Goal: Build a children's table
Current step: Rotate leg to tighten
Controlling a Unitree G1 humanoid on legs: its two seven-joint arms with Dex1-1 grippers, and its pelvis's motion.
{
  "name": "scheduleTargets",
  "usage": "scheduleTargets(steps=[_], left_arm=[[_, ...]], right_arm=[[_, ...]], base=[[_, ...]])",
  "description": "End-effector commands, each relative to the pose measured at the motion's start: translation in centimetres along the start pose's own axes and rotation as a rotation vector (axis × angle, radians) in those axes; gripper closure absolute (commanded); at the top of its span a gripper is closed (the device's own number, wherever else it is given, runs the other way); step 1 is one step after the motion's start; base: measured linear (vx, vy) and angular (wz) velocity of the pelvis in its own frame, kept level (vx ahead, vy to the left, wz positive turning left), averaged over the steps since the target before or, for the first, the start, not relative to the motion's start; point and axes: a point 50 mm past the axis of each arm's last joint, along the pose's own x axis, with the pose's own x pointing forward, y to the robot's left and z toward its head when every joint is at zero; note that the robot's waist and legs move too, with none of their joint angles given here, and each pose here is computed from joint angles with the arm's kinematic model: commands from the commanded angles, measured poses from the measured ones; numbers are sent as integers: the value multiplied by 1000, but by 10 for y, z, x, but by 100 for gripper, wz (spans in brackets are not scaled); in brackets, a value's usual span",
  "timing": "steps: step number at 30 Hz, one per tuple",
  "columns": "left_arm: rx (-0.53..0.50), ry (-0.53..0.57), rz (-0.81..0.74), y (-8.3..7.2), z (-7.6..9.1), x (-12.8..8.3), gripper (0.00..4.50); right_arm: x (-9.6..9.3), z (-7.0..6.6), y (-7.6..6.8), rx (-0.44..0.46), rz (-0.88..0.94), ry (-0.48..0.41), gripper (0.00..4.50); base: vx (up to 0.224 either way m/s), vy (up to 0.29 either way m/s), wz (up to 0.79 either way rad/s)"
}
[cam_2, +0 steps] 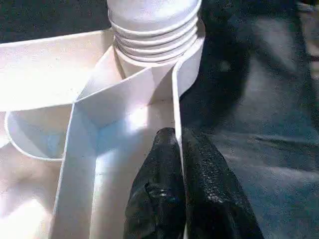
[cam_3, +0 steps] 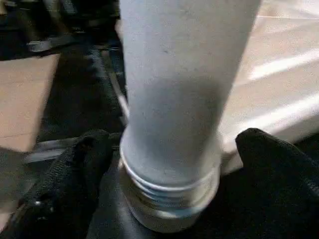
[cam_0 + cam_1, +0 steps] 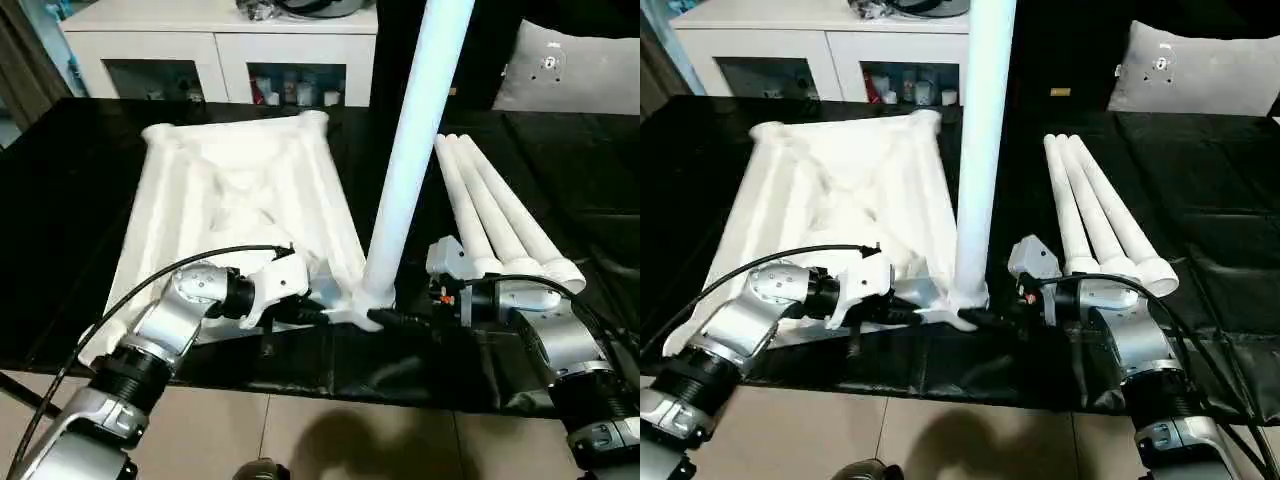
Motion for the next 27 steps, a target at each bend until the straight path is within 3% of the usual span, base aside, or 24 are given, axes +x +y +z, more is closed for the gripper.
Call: scheduleTargets(steps=[1, 3, 16, 22, 27], left_arm=[[70, 30, -97, -3, 5, 3, 450], [77, 31, -110, -3, 4, 2, 450], [77, 8, -136, -4, 2, 2, 450], [-20, -62, -44, -4, 6, 6, 450], [-179, -130, 184, 3, 15, 17, 450]], right_arm=[[0, 9, -1, -12, 65, -1, 40], [2, 9, -1, -16, 82, 7, 75], [8, 5, 5, 12, 146, 2, 169], [21, 0, 17, 132, 111, -73, 182], [48, -6, 14, 215, -100, -86, 184]], base=[[0, 0, 0], [0, 0, 0], [0, 0, 0], [0, 0, 0], [0, 0, 0]])
